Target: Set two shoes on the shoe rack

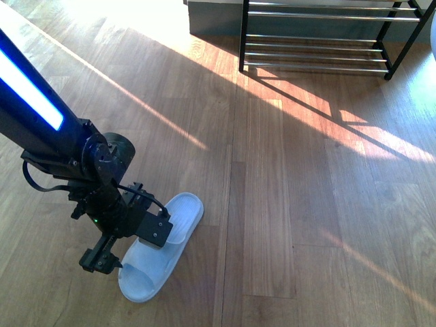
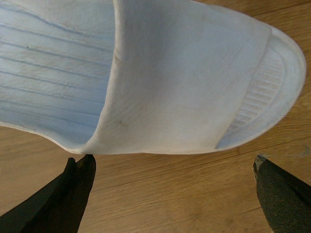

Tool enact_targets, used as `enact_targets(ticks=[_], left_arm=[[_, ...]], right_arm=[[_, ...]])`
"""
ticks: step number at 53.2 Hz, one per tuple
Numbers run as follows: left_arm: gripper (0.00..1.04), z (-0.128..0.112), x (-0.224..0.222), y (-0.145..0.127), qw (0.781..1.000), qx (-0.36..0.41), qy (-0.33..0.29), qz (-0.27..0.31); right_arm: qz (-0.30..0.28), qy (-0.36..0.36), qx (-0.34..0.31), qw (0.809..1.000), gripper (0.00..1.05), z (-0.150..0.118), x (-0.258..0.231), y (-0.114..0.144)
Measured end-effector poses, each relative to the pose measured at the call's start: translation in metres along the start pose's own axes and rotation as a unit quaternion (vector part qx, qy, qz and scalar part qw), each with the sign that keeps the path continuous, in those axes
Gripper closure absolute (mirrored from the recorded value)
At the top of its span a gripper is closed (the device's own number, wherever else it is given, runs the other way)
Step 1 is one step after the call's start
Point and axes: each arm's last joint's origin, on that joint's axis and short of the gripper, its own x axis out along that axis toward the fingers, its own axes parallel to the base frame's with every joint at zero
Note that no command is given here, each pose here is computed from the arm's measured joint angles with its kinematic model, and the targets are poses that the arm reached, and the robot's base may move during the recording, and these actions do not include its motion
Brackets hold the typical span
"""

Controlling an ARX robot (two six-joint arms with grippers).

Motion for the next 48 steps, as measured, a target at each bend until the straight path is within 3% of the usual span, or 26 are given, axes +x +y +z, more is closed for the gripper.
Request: enact_targets(ticks=[12, 39, 48], left_arm=[[0.09, 0.005, -0.004, -0.001, 1.000, 0.003, -0.004, -0.024], [0.09, 0.013, -0.016, 0.030, 0.999, 0.010, -0.019, 0.028], [0.09, 0.013, -0.010, 0.026, 1.000, -0.003, -0.019, 0.009]], right_arm=[[0.000, 0.000, 0.000, 1.000, 1.03, 0.000, 0.000, 0.000], [0.000, 0.000, 0.000, 1.000, 1.03, 0.000, 0.000, 0.000], [0.000, 0.000, 0.000, 1.000, 1.03, 0.000, 0.000, 0.000]])
